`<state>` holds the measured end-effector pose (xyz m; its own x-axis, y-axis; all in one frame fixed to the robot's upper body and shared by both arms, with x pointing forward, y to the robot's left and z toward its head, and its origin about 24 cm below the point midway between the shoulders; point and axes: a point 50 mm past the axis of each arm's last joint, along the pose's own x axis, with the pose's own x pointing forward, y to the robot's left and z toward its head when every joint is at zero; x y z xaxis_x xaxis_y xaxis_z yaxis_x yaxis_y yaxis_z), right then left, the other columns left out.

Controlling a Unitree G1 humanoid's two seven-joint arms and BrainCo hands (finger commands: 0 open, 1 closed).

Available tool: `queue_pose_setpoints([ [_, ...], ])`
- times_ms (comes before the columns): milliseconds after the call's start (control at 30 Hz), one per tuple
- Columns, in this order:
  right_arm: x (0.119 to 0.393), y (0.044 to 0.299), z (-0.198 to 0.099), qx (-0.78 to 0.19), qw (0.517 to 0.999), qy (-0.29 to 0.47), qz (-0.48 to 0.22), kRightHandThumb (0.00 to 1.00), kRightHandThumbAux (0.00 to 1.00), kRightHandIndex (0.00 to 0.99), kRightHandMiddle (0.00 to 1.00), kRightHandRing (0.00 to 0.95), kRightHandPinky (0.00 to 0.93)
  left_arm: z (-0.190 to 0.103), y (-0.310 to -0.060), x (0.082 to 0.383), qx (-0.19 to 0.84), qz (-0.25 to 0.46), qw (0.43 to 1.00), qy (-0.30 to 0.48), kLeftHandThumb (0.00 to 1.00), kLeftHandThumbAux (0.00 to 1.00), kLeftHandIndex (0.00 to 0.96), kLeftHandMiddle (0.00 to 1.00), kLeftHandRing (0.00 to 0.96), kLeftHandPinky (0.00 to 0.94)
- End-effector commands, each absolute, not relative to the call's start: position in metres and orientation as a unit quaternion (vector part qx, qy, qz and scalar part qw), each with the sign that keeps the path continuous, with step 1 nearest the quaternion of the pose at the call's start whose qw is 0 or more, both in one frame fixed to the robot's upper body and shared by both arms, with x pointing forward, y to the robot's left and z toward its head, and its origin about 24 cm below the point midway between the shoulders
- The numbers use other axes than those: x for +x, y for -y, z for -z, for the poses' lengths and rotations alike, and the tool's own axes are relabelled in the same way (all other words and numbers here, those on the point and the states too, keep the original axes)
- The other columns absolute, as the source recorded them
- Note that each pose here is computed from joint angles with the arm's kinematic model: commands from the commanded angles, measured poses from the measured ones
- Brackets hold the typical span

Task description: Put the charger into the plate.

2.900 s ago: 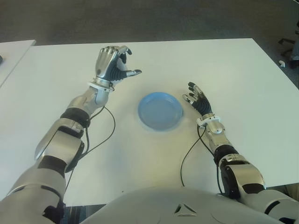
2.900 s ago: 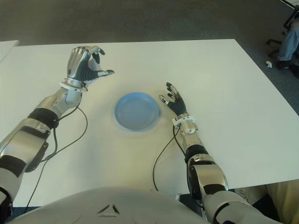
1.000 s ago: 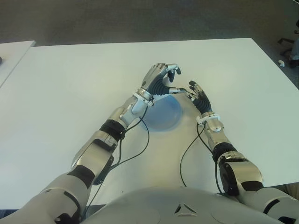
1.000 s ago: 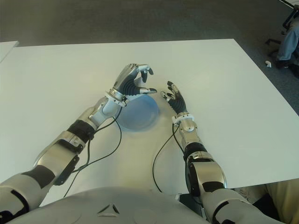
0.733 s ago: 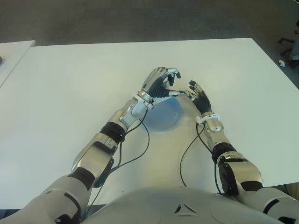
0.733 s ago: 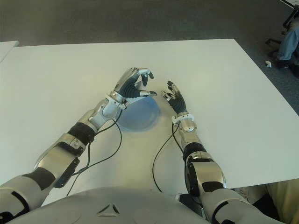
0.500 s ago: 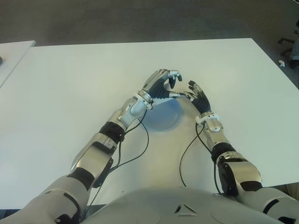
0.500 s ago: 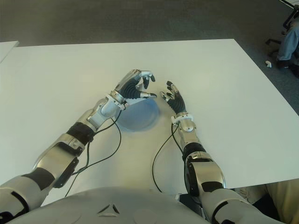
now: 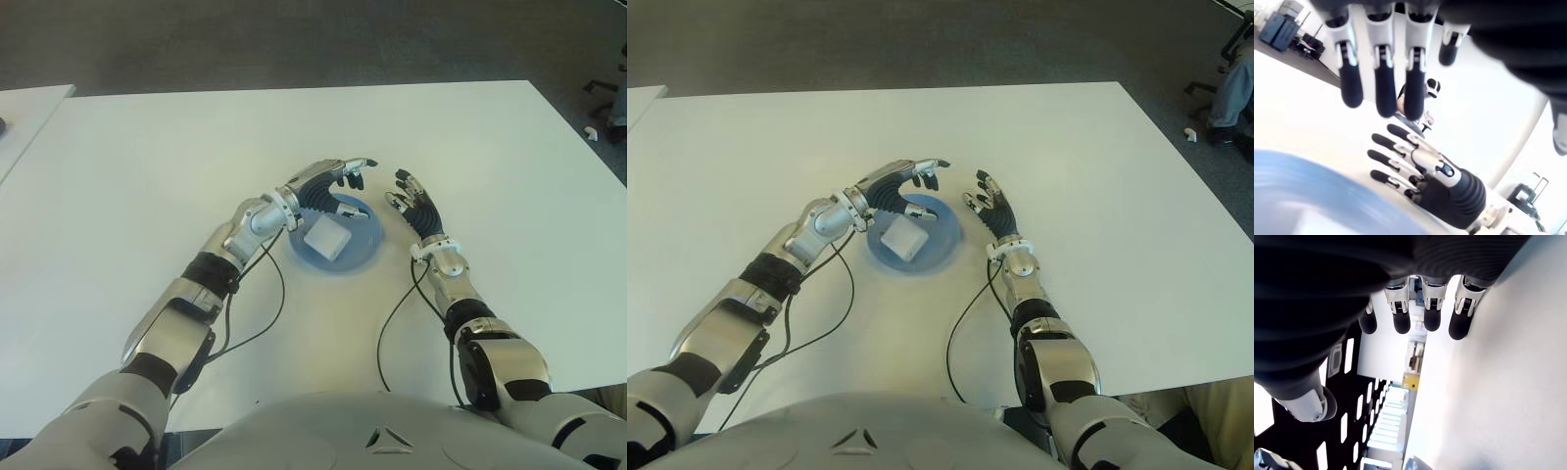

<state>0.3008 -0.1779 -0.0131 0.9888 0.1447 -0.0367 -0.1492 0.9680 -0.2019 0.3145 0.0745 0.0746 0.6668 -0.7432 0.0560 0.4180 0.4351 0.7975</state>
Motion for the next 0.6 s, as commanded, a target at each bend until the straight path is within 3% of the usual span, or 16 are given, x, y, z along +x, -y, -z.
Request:
queue_pose_setpoints([
  [33, 0.2915, 0.1726, 0.0294, -0.106, 0.989, -0.053, -0.091, 0.082, 0.565, 0.0, 0.029, 0.028, 0.039, -0.0702, -0.0738, 0.3118, 0.407, 0.372, 0.813, 0.188, 0.207, 0.234, 0.0, 0.001, 0.001, 0.001],
  [600, 0.2881, 0.1758, 0.0289, -0.122, 0.987, -0.042, -0.1, 0.092, 0.546, 0.0, 0.026, 0.023, 0.036, -0.0684, -0.0753, 0.3095, 0.407, 0.393, 0.805, 0.177, 0.196, 0.231, 0.0, 0.0, 0.0, 0.0],
])
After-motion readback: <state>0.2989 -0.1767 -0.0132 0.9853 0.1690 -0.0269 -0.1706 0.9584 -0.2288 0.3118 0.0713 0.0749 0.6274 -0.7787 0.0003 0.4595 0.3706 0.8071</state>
